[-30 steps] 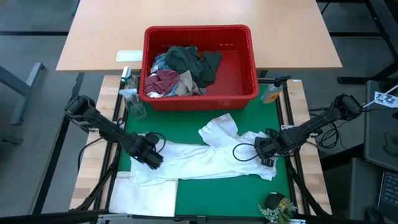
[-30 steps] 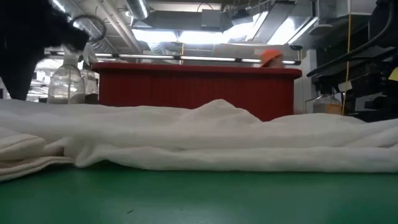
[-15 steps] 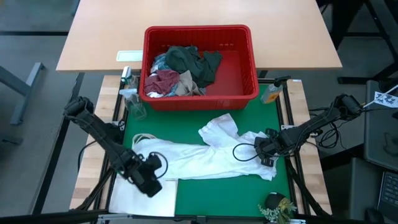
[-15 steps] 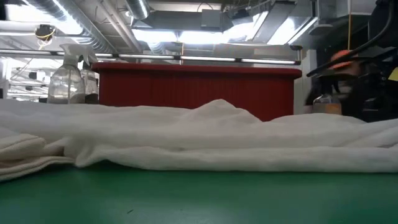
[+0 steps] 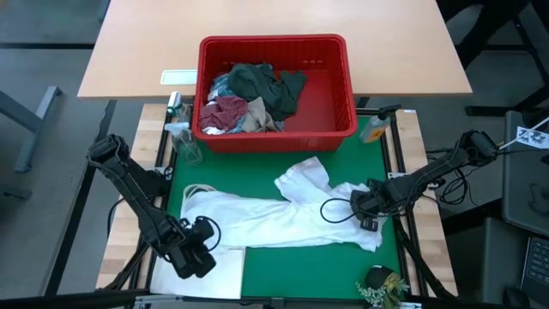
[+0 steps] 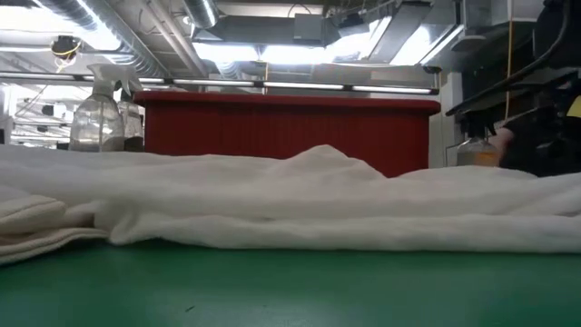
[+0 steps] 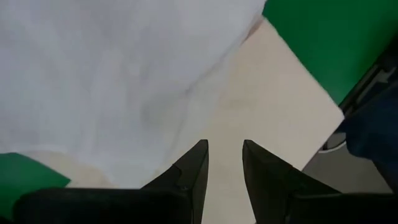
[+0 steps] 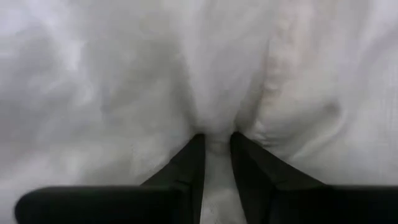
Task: Fold Laundry from Bin
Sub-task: Fold the white polo shirt
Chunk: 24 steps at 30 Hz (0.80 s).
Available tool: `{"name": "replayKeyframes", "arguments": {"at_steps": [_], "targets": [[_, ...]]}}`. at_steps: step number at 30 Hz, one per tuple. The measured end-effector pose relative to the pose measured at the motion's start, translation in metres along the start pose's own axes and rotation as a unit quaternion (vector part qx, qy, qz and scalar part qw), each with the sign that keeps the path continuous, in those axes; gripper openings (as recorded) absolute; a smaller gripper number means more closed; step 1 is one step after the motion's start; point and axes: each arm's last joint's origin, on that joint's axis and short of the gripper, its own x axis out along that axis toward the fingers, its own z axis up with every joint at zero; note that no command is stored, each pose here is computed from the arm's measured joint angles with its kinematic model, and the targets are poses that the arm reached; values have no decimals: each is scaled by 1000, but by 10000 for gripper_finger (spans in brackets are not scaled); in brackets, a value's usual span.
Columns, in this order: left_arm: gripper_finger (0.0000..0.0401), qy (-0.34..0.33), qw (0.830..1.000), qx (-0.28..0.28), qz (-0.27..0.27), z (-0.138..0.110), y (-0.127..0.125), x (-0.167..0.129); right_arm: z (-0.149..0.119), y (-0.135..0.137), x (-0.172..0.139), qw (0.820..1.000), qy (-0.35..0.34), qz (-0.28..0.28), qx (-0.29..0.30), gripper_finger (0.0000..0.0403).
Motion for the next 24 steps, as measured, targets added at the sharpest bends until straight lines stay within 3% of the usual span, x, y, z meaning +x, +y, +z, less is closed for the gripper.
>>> {"name": "replayKeyframes", "arguments": {"at_steps": [4, 13, 21, 24], "targets": [[94, -23, 1000, -1, 0, 3, 0, 0, 6, 6, -20, 1000, 11, 11, -16, 81], [94, -81, 997, 1, -2, 6, 0, 0, 13, 10, -69, 999, 27, -24, -29, 81], [94, -112, 994, 1, -3, 8, 0, 0, 33, 15, -92, 984, -143, -105, -20, 81], [94, -112, 994, 1, -3, 8, 0, 0, 39, 18, -93, 976, -189, -110, -11, 81]]}}
